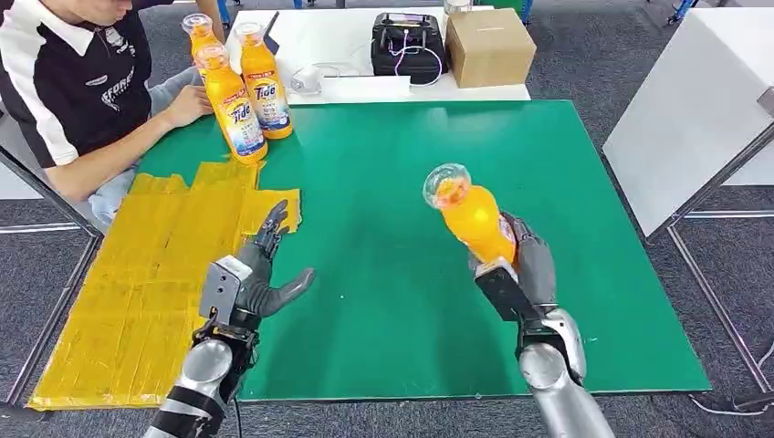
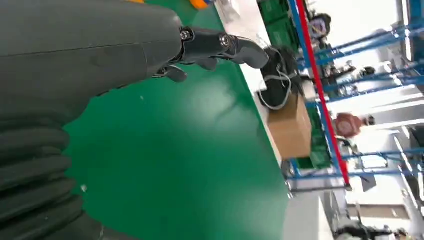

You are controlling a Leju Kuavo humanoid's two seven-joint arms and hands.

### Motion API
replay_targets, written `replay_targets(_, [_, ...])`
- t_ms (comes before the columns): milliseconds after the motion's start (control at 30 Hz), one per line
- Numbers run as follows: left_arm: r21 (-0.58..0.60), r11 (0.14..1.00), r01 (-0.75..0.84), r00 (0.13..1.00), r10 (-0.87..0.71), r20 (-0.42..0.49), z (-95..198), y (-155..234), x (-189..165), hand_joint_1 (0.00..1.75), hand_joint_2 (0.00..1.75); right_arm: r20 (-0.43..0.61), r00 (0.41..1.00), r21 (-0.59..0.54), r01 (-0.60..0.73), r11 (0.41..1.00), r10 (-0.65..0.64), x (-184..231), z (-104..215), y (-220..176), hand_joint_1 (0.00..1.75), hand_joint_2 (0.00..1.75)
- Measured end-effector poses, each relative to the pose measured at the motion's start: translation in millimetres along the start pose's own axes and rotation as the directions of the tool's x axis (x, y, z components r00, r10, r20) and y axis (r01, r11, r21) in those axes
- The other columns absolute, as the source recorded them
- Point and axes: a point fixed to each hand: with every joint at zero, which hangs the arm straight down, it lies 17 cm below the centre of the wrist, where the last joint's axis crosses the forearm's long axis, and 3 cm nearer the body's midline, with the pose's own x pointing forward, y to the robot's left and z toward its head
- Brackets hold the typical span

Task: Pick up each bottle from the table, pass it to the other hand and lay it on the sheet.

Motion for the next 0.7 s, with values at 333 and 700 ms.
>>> replay_targets(333, [-0.075, 0.997, 0.013, 0.998, -0.008, 0.064, -12, -29, 28, 0.0, 1.75, 0.034, 0.964, 0.128, 0.258, 0.958, -0.264, 45, -26, 58, 1.75, 1.75])
replay_targets(700, [-0.1, 0.995, 0.01, 0.997, -0.002, 0.077, -14, -39, 33, 0.0, 1.75, 0.035, 0.946, 0.21, 0.309, 0.928, -0.322, 66, -29, 95, 1.75, 1.75])
